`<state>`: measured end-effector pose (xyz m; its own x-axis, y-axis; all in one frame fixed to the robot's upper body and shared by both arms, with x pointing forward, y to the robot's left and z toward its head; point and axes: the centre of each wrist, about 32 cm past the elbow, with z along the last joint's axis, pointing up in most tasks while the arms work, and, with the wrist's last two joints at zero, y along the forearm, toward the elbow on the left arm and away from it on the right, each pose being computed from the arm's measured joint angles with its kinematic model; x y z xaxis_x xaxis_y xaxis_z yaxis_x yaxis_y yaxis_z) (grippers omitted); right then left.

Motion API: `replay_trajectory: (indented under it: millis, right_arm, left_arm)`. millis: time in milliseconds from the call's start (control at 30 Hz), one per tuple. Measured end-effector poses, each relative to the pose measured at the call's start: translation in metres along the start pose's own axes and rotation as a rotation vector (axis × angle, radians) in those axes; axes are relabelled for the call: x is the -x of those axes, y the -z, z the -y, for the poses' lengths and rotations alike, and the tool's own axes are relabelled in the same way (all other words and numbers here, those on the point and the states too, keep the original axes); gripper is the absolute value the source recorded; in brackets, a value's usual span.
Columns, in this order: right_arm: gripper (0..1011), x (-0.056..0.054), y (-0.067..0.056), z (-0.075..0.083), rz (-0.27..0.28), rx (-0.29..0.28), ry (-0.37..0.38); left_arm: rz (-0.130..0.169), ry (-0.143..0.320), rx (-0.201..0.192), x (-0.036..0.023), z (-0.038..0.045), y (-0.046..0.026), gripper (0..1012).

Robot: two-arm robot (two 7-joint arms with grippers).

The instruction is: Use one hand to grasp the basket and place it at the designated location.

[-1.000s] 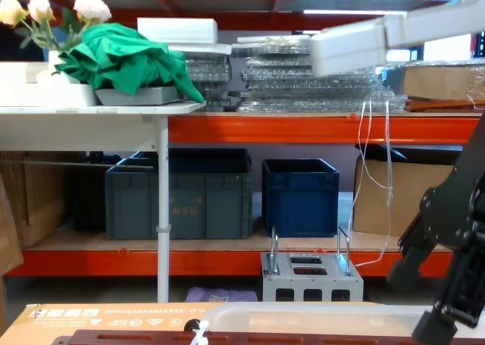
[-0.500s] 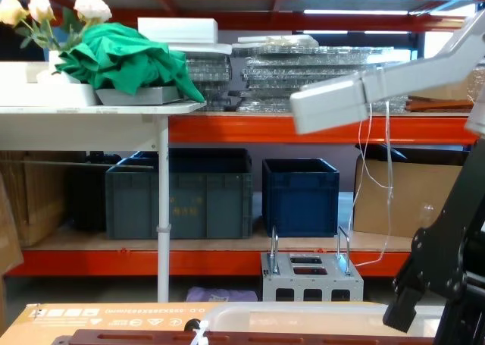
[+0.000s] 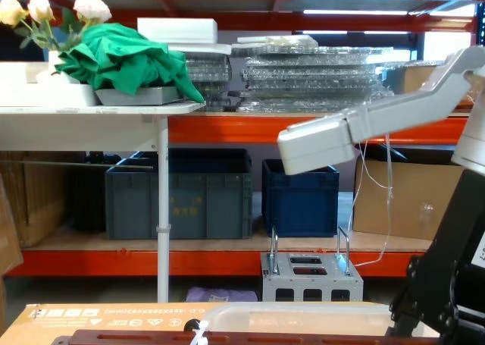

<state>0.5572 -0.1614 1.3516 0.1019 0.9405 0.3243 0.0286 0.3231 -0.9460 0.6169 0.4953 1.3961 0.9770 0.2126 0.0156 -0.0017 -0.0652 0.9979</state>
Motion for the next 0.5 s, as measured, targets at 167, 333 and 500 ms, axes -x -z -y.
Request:
replay_trajectory:
  millis: [167, 333, 500]
  right_arm:
    - [1001, 0.0000, -0.0007, -0.0019, 0.002, 0.000, -0.004]
    - [1001, 0.0000, 0.0000, -0.0033, 0.002, 0.002, -0.008]
    - [1001, 0.0003, 0.0010, -0.0041, 0.001, 0.004, -0.012]
  left_arm:
    - [0.000, 0.000, 0.000, 0.0000, 0.0000, 0.0000, 0]
    - [0.000, 0.000, 0.000, 0.0000, 0.0000, 0.0000, 0]
    - [0.000, 0.000, 0.000, 0.0000, 0.0000, 0.0000, 0]
